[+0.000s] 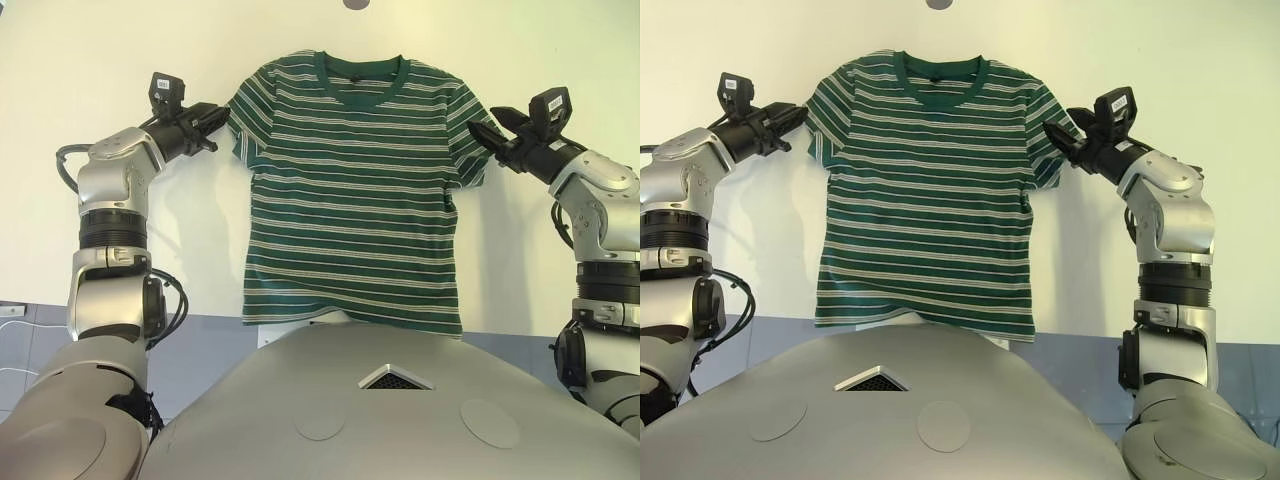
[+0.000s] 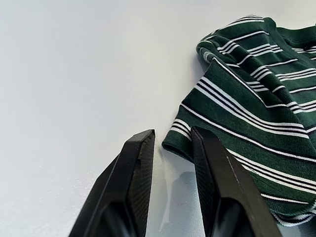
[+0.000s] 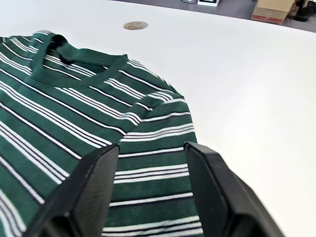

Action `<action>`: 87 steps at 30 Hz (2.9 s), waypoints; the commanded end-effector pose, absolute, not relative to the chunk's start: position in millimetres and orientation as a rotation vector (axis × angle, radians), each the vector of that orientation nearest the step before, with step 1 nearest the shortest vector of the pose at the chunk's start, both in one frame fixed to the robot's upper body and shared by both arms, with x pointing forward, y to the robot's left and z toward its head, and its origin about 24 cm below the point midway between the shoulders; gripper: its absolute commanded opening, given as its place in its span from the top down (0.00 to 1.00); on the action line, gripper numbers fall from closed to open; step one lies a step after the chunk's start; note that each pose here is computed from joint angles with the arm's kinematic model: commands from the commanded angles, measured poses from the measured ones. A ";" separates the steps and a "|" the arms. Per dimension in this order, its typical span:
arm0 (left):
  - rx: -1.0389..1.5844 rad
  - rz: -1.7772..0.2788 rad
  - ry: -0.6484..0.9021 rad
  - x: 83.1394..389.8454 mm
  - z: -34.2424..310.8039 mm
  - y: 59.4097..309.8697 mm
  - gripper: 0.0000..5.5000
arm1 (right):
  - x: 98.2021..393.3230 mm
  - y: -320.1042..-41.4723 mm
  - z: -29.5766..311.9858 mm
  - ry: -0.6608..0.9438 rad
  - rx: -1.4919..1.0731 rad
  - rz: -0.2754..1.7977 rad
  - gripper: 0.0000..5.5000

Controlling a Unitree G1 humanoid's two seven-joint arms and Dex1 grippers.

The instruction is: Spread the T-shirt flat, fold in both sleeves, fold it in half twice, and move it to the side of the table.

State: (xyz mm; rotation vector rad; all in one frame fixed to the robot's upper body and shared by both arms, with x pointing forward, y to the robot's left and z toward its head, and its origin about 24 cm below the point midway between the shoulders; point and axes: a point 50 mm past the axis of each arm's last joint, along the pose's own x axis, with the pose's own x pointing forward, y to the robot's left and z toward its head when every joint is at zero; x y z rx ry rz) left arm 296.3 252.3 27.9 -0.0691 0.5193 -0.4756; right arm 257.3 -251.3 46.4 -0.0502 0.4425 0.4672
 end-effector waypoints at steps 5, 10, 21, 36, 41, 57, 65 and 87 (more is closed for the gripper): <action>0.056 -0.524 0.573 288.3 11.0 248.2 0.99 | 260.8 -257.2 44.3 0.433 -0.052 0.396 0.55; 0.016 -0.526 0.321 301.6 48.5 236.9 1.00 | 258.3 -269.5 40.5 0.454 -0.002 0.301 0.55; 0.026 -0.730 0.314 293.1 63.1 184.1 1.00 | 234.2 -272.5 31.6 0.543 0.097 0.272 0.70; -0.325 -0.676 0.223 305.9 94.1 179.3 0.76 | 246.4 -242.1 70.3 0.479 0.032 0.373 1.00; -0.119 -0.657 0.228 281.4 93.7 209.9 0.59 | 257.0 -205.3 96.5 0.434 -0.051 0.472 1.00; 0.763 -1.253 0.431 192.7 92.7 226.0 0.06 | 239.1 -207.2 114.9 0.396 -0.435 0.857 0.64; 1.064 -1.605 0.271 129.4 86.9 241.0 0.02 | 144.0 -255.7 82.8 0.552 -0.852 1.454 0.60; 1.060 -1.792 0.205 83.3 35.1 228.2 0.76 | 133.8 -265.8 73.1 0.487 -0.800 1.463 0.59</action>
